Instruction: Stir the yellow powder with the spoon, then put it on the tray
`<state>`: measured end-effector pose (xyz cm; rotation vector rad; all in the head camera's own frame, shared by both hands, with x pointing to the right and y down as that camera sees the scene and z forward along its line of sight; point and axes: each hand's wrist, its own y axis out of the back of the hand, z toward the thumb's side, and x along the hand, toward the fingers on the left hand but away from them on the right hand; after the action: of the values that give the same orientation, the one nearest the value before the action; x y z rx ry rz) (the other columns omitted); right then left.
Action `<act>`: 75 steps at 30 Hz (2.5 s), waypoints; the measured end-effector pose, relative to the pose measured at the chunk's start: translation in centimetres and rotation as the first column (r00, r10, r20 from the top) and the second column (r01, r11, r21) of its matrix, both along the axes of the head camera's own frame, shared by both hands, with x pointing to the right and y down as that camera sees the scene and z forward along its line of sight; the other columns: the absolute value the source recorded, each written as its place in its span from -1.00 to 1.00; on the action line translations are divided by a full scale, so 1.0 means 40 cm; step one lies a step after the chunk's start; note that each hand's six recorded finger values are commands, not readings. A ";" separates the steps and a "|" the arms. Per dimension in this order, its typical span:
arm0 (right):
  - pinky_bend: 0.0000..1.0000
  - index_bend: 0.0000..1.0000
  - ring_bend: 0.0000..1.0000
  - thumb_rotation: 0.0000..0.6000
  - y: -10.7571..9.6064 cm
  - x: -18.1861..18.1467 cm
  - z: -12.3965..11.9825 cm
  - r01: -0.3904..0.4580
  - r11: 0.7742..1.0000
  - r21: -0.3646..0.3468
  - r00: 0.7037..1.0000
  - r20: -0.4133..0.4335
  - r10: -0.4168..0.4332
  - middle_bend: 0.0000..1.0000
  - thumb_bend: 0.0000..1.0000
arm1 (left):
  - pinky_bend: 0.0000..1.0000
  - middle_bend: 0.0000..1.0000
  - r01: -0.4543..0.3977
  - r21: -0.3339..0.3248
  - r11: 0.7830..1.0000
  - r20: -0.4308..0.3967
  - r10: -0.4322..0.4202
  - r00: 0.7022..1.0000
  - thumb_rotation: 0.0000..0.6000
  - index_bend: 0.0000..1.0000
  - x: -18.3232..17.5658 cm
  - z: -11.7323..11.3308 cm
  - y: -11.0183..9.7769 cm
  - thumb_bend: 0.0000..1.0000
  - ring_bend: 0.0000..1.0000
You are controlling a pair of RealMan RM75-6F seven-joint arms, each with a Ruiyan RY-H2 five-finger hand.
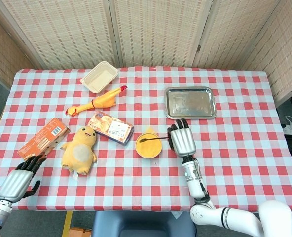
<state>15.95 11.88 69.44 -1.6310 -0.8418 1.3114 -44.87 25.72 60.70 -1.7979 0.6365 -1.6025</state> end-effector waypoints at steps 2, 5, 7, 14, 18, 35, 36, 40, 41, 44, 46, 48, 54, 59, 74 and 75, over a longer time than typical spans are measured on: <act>-0.69 1.00 -0.66 1.00 -0.005 0.010 -0.005 -0.001 1.000 0.006 1.000 -0.007 0.001 -0.14 0.13 | -0.61 -1.00 -0.002 -0.004 1.000 0.000 0.002 1.000 1.00 -1.00 0.002 0.001 0.001 -0.01 -1.00; -0.69 1.00 -0.66 1.00 -0.009 0.012 0.004 -0.003 1.000 0.001 1.000 -0.018 0.003 -0.14 0.12 | -0.61 -1.00 -0.003 -0.005 1.000 0.000 0.003 1.000 1.00 -1.00 0.003 0.002 0.003 -0.02 -1.00; -0.69 1.00 -0.66 1.00 -0.010 0.011 0.012 -0.006 1.000 -0.006 1.000 -0.023 0.006 -0.14 0.12 | -0.61 -1.00 -0.001 -0.004 1.000 -0.002 0.001 1.000 1.00 -1.00 0.003 0.001 0.002 -0.02 -1.00; -0.69 1.00 -0.66 1.00 0.003 -0.005 0.051 0.008 0.999 -0.049 0.999 -0.044 -0.010 -0.14 0.12 | -0.61 -1.00 0.002 -0.007 1.000 -0.002 -0.002 1.000 1.00 -1.00 -0.002 0.003 -0.003 -0.01 -1.00; -0.69 1.00 -0.66 1.00 0.016 -0.010 0.053 0.022 0.997 -0.072 0.999 -0.034 -0.024 -0.14 0.12 | -0.61 -1.00 0.000 -0.005 1.000 -0.004 0.000 1.000 1.00 -1.00 0.000 0.002 -0.002 -0.01 -1.00; -0.69 1.00 -0.63 1.00 0.030 -0.004 -0.009 0.035 0.999 -0.014 0.999 0.017 -0.035 -0.13 0.11 | -0.61 -1.00 -0.004 -0.001 1.000 -0.007 0.004 1.000 1.00 -1.00 0.005 -0.002 0.004 -0.02 -1.00; -0.69 1.00 -0.63 1.00 0.029 -0.005 -0.014 0.036 0.999 0.004 0.999 0.024 -0.036 -0.13 0.11 | -0.61 -1.00 -0.003 -0.001 1.000 -0.006 0.003 1.000 1.00 -1.00 0.004 -0.002 0.003 -0.02 -1.00; -0.69 1.00 -0.63 1.00 0.035 -0.005 -0.018 0.043 0.997 0.059 0.998 0.046 -0.046 -0.13 0.10 | -0.61 -1.00 -0.004 -0.002 1.000 -0.005 0.004 1.000 1.00 -1.00 0.003 -0.001 0.003 -0.02 -1.00; -0.69 1.00 -0.63 1.00 0.039 -0.002 -0.010 0.047 0.997 0.057 0.998 0.037 -0.050 -0.13 0.10 | -0.61 -1.00 -0.005 -0.003 1.000 -0.004 0.005 1.000 1.00 -1.00 0.003 0.000 0.003 -0.02 -1.00; -0.69 1.00 -0.63 1.00 0.049 0.005 0.011 0.042 0.999 0.035 0.999 0.022 -0.043 -0.13 0.10 | -0.61 -1.00 -0.005 -0.002 1.000 -0.003 0.005 1.000 1.00 -1.00 0.004 0.000 0.003 -0.01 -1.00; -0.69 1.00 -0.63 1.00 0.049 0.008 0.015 0.033 0.999 0.034 0.999 0.027 -0.034 -0.13 0.10 | -0.61 -1.00 -0.003 0.001 1.000 -0.001 0.003 1.000 1.00 -1.00 0.002 -0.002 0.003 -0.01 -1.00; -0.69 1.00 -0.63 1.00 0.041 0.011 0.015 0.016 0.999 0.038 0.999 0.037 -0.018 -0.12 0.10 | -0.60 -1.00 0.001 0.000 1.000 0.001 -0.001 1.000 1.00 -1.00 0.000 -0.001 0.003 -0.01 -1.00; -0.69 1.00 -0.63 1.00 -0.016 0.039 0.020 -0.046 0.997 0.064 0.999 0.017 0.045 -0.12 0.10 | -0.60 -1.00 0.001 -0.014 1.000 0.009 -0.001 1.000 1.00 -1.00 -0.002 0.010 0.004 -0.01 -1.00; -0.69 1.00 -0.63 1.00 -0.092 0.087 0.041 -0.114 0.988 0.102 0.992 -0.047 0.120 -0.13 0.10 | -0.60 -1.00 0.006 -0.021 1.000 0.018 -0.005 1.000 1.00 -1.00 -0.005 0.018 0.002 -0.02 -1.00; -0.68 1.00 -0.63 1.00 -0.291 0.256 0.137 -0.310 0.939 0.147 0.905 -0.258 0.339 -0.13 0.10 | -0.60 -1.00 0.055 -0.060 0.997 0.075 -0.050 0.996 1.00 -1.00 -0.037 0.068 -0.016 -0.01 -1.00; -0.68 1.00 -0.63 1.00 -0.294 0.261 0.144 -0.322 0.937 0.136 0.900 -0.262 0.348 -0.13 0.10 | -0.60 -1.00 0.056 -0.060 0.997 0.079 -0.052 0.996 1.00 -1.00 -0.039 0.071 -0.018 -0.01 -1.00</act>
<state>26.40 0.13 75.22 -1.2223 -1.0173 1.6748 -46.41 25.00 63.53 -1.7673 0.6107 -1.7363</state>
